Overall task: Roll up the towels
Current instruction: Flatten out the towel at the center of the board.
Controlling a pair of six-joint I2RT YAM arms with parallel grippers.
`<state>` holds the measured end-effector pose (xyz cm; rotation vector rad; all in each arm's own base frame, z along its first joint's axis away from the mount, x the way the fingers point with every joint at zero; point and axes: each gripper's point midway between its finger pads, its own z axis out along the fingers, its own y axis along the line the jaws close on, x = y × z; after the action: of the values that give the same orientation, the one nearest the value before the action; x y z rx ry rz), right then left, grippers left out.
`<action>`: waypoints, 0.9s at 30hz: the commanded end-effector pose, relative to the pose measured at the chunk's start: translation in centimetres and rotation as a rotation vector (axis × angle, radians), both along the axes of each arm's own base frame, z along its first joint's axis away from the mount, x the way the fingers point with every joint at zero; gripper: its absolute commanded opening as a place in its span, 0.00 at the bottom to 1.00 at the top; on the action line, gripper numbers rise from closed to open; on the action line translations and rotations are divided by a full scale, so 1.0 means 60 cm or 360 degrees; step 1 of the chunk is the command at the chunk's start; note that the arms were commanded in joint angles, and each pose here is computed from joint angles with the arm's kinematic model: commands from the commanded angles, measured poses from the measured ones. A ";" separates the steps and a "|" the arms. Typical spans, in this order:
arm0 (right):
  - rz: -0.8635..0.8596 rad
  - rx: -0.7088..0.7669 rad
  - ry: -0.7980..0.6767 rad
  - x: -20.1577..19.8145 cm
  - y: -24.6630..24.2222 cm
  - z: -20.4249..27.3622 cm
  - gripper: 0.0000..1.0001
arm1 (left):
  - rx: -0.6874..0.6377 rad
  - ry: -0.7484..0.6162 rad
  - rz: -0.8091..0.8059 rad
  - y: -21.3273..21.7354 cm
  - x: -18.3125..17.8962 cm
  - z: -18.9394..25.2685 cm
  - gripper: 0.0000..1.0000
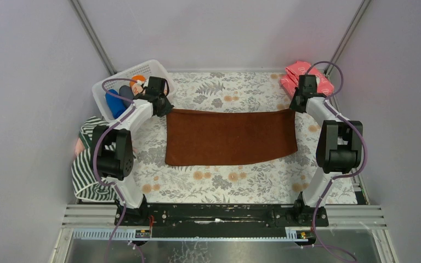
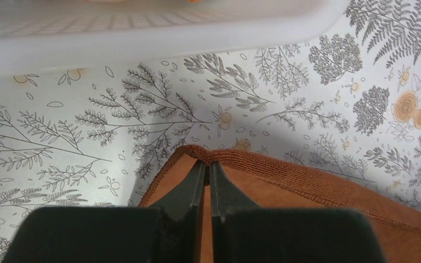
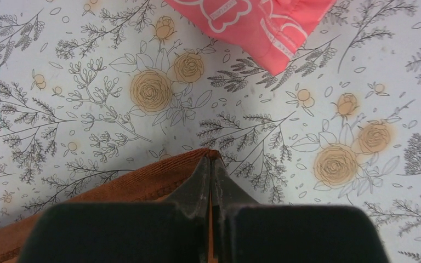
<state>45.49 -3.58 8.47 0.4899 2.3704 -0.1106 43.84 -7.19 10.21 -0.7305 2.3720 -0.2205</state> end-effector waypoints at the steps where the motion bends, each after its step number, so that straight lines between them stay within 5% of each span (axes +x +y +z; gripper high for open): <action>1: 0.0026 0.0044 -0.0123 0.036 -0.001 0.046 0.00 | -0.0011 -0.0136 0.0015 0.017 0.042 0.027 0.00; 13: 0.0146 0.0202 -0.0301 0.064 0.034 0.160 0.00 | -0.0030 -0.0314 0.0018 0.032 0.029 0.135 0.00; 27: 0.0291 0.0333 -0.0518 -0.188 0.084 0.286 0.00 | -0.0136 -0.0662 0.0010 0.044 -0.212 0.293 0.00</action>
<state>38.21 0.45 23.89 0.3819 2.1243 0.2201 35.27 -5.22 26.86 -0.6444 1.9952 -0.4238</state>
